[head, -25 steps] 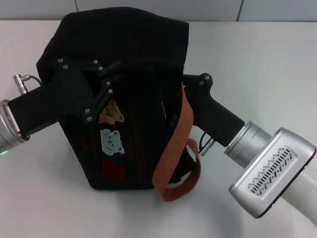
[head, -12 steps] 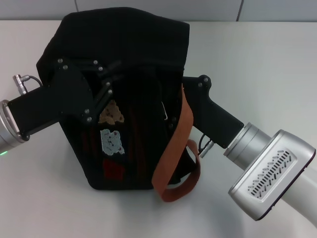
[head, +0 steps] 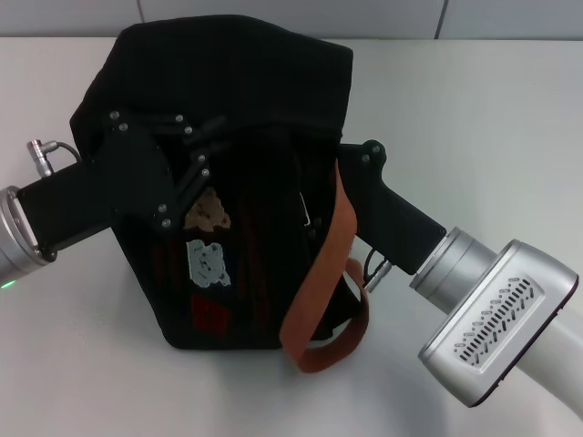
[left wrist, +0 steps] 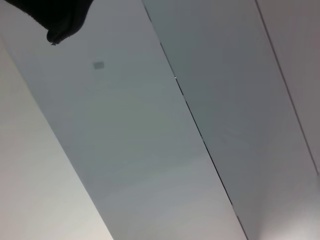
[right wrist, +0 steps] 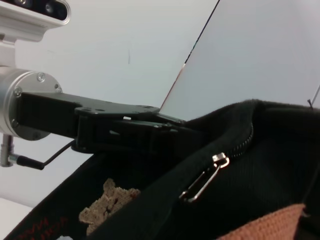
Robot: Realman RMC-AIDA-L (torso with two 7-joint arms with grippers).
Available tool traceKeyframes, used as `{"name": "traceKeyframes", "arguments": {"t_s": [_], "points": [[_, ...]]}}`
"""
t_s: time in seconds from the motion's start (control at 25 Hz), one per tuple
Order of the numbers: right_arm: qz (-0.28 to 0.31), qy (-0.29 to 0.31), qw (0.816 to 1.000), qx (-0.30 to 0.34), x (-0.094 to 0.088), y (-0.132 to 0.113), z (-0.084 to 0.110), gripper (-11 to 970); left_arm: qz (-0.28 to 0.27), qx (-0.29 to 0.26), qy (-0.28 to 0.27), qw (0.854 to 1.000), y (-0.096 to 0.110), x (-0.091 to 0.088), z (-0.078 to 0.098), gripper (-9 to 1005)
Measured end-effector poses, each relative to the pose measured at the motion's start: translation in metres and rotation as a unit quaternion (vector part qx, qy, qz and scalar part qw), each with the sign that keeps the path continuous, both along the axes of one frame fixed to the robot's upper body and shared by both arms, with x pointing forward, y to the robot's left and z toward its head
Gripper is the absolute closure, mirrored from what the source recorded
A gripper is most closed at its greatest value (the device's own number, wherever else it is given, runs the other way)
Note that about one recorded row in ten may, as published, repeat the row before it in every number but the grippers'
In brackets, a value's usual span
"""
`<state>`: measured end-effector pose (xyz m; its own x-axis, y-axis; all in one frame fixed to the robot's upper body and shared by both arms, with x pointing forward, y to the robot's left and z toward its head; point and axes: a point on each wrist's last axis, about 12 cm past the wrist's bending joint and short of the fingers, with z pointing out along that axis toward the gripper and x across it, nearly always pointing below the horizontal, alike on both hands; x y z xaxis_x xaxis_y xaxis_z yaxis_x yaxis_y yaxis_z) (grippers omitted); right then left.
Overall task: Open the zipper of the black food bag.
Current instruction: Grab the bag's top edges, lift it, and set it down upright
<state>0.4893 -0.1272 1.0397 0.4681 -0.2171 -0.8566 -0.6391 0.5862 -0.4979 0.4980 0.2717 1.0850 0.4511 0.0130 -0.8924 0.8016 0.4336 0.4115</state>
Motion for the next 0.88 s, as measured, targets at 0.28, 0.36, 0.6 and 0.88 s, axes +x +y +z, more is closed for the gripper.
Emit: {"name": "traceKeyframes", "arguments": {"t_s": [0.28, 0.36, 0.6, 0.88], "points": [[-0.012, 0.014, 1.0, -0.009, -0.009, -0.009, -0.01, 960, 0.047, -0.027, 0.006, 0.999, 0.012, -0.005, -0.003, 922], [-0.016, 0.016, 1.0, -0.012, -0.01, -0.011, -0.012, 958, 0.061, -0.033, 0.007, 0.998, 0.016, -0.007, -0.004, 922], [-0.041, 0.038, 0.998, -0.033, -0.011, -0.024, -0.022, 949, 0.1, -0.045, 0.01, 0.994, 0.03, -0.016, -0.007, 922], [-0.077, 0.056, 0.994, -0.044, -0.006, -0.037, -0.029, 938, 0.134, -0.053, 0.01, 0.99, 0.042, -0.023, -0.009, 923]]}}
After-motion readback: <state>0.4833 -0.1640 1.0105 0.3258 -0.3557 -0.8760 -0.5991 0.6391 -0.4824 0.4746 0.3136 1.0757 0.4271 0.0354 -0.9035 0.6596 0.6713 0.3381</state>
